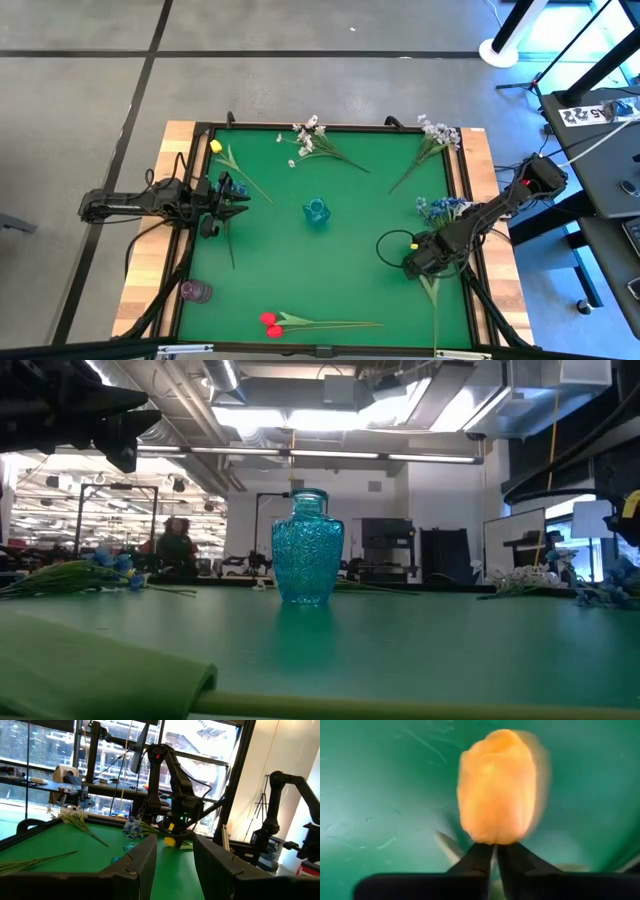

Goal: Sort flowers into vase by color
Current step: Put the bottom yellow tulip into the blue vase

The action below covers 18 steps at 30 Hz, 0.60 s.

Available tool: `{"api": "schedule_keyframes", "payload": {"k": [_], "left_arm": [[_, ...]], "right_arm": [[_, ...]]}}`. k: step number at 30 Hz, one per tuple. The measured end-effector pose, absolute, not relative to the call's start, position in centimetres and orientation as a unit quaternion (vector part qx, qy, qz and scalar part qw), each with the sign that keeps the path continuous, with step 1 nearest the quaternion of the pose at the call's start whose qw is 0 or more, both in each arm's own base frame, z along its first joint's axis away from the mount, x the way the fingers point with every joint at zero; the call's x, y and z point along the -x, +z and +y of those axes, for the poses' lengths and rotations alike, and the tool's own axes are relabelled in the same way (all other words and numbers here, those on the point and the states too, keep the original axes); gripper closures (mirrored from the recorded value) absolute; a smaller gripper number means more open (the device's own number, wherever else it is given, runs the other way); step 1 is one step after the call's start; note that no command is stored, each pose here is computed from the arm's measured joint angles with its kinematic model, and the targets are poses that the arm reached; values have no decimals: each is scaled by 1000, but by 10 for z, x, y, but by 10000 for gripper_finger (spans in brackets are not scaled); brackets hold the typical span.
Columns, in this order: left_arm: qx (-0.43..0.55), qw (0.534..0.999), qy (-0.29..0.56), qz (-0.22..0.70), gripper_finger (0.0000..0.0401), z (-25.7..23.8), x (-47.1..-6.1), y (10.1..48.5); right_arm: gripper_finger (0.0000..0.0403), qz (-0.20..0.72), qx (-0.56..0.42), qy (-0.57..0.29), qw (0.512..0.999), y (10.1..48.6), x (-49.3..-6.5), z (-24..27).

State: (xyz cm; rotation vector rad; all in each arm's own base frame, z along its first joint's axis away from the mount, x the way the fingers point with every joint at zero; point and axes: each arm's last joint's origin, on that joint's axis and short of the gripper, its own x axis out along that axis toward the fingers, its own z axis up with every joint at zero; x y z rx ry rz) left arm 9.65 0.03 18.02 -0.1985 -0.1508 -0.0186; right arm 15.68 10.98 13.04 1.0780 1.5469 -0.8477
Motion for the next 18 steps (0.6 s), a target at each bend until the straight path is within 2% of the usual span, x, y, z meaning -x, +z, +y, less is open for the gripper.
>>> {"api": "schedule_keyframes", "payload": {"k": [4,11,18], "left_arm": [[99,992,-9,-75,276,0,-97,180],[99,992,-9,-74,276,0,-97,180],[99,992,-9,-75,276,0,-97,180]], "right_arm": [[386,630,-445,-343,536,142,-165,113],[393,529,-426,-303,668,203,-211,91],[397,411,-331,-266,807,289,-257,37]]}}
